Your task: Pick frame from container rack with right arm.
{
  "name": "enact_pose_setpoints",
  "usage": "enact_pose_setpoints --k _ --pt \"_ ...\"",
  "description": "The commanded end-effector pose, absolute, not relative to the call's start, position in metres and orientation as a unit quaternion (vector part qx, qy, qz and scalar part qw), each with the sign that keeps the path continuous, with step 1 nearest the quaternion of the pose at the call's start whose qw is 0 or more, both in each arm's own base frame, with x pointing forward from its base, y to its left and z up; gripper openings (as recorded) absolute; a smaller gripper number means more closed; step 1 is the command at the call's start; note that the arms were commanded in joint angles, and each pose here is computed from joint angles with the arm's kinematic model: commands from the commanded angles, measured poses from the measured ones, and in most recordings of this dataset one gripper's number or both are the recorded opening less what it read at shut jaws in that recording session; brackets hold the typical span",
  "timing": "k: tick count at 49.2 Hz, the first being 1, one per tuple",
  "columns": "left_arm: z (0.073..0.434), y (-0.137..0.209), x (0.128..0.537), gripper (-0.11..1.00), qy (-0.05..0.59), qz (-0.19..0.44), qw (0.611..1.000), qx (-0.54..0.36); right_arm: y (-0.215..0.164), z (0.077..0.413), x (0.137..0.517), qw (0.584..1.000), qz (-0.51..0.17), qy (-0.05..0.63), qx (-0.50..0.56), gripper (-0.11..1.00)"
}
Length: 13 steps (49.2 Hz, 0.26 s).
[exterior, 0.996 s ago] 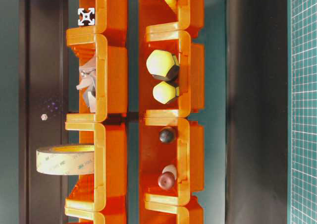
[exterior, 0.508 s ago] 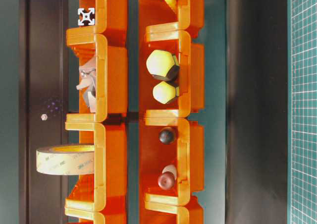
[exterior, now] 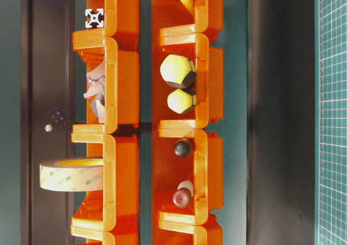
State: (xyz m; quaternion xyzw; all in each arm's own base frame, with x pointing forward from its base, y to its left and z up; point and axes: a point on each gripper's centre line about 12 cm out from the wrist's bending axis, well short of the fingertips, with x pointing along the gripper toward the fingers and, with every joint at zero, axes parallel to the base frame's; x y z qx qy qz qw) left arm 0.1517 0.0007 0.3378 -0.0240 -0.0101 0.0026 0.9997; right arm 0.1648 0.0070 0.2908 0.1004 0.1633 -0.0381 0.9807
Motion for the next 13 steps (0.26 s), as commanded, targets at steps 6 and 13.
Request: enact_pose_setpoints --k 6,13 --pt "0.3393 0.0007 0.1533 0.0 -0.01 0.003 1.0 -0.024 0.0043 0.2933 0.1589 0.982 -0.042 0.153 0.105 0.83" --pt "0.3395 0.0007 0.153 0.0 -0.011 0.003 1.0 -0.024 0.0031 0.293 0.1546 0.983 -0.042 0.146 0.107 0.83"
